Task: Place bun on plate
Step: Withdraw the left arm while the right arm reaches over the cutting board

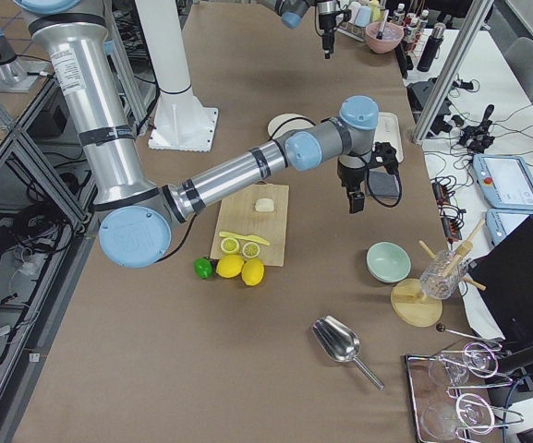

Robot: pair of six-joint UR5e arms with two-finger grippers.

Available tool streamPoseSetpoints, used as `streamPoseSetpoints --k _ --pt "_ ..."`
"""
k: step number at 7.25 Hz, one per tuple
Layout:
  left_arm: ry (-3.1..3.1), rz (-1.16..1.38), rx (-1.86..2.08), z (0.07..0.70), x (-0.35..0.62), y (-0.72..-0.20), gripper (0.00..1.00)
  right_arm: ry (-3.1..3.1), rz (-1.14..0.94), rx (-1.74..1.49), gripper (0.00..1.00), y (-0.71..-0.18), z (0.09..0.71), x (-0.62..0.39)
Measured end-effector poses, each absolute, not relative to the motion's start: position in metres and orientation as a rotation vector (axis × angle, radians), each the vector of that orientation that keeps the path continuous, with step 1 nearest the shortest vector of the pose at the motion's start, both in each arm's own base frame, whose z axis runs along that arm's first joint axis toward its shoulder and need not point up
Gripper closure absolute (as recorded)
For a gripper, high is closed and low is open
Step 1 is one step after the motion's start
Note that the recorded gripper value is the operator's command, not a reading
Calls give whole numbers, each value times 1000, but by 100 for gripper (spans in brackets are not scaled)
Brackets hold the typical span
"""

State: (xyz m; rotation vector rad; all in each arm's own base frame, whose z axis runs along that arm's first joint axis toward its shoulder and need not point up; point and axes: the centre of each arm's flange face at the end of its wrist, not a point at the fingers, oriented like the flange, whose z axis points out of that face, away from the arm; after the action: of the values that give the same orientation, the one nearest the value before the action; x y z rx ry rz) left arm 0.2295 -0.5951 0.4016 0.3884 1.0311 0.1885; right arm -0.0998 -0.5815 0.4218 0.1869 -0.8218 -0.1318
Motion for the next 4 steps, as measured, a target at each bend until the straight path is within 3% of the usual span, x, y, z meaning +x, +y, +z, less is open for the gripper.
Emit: streamPoseSetpoints --k 4 --pt "1009 284 432 487 99 -582 2 -830 -193 77 0 -551 454 -155"
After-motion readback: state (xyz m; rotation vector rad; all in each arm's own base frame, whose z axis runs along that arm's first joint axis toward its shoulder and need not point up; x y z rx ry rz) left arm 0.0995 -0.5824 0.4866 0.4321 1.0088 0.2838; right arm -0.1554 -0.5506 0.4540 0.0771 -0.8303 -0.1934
